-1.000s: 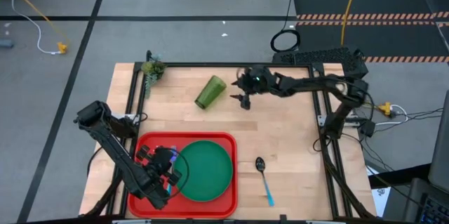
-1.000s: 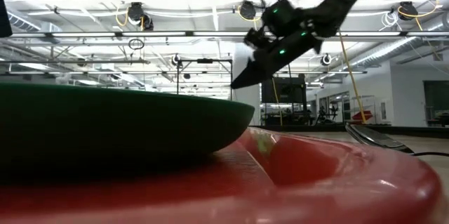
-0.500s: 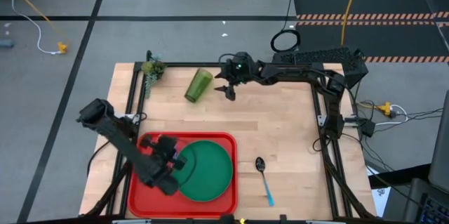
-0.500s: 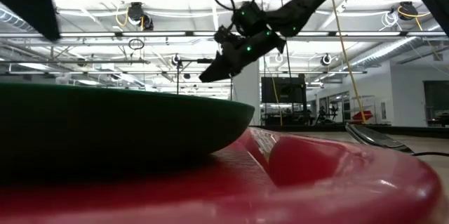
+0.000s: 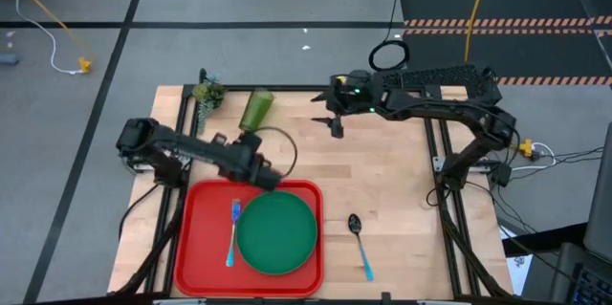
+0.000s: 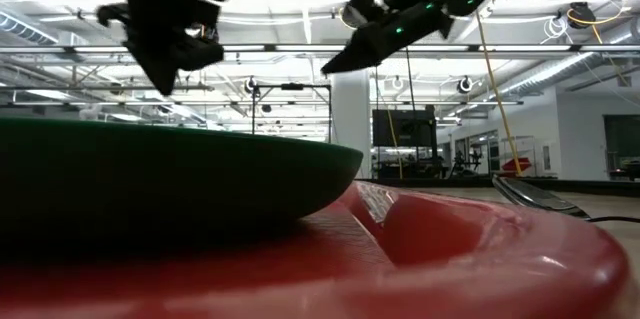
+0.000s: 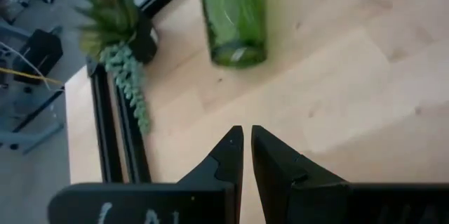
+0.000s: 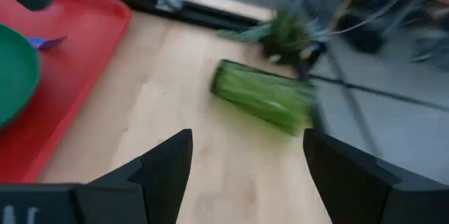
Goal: Pick and place plate/cup/fork/spoon on tray
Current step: Put the green cup on the red tray
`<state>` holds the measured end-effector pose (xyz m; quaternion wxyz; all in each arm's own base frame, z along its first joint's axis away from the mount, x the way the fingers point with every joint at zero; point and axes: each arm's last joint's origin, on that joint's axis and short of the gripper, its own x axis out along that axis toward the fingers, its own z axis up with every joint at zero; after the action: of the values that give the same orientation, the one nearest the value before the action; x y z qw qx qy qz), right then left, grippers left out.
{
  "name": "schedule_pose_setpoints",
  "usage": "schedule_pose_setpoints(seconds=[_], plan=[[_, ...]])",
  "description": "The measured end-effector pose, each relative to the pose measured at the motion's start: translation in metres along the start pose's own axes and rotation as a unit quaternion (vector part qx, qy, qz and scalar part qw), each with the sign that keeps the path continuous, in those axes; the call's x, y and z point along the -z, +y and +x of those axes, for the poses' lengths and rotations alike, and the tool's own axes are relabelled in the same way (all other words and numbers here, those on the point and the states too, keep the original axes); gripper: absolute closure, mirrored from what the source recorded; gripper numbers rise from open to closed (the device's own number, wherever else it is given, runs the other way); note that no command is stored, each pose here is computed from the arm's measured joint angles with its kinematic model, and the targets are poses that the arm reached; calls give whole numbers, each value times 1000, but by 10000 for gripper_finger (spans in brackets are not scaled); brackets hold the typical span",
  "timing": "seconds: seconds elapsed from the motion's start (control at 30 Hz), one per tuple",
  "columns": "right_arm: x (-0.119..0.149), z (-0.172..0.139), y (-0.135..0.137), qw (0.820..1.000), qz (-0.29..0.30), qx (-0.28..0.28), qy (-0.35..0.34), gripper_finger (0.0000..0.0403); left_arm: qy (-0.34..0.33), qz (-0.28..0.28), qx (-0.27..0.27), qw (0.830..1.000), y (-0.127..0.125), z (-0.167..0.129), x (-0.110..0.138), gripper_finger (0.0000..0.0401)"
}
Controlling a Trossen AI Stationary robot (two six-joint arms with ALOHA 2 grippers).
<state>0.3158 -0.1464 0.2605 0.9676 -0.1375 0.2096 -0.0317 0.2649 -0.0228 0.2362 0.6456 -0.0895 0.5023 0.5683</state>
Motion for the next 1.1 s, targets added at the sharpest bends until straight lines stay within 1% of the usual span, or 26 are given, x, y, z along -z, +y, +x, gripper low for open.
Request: schedule_pose_setpoints(seconds=[0.07,0.1,0.27,0.37,0.53,0.87,1.1], plan=[[-3,-11,0,999,-18,36,-6,136,-2,9,7,1000,0,9,-13,366],[-3,-17,1,999,-24,46,-6,136,-2,10,12,1000,-1,13,-18,366],[0,-34,2,997,-28,65,-10,136,5,15,14,1000,3,32,-40,366],[4,-39,3,997,-26,67,-9,136,15,9,3,1000,8,39,-47,366],[10,-41,6,998,-23,65,-2,136,27,1,-12,1000,14,45,-51,366],[13,-39,13,999,-21,48,13,136,30,10,-16,999,16,47,-52,366],[14,-39,13,998,-33,47,15,136,68,0,-44,997,23,69,-46,366]])
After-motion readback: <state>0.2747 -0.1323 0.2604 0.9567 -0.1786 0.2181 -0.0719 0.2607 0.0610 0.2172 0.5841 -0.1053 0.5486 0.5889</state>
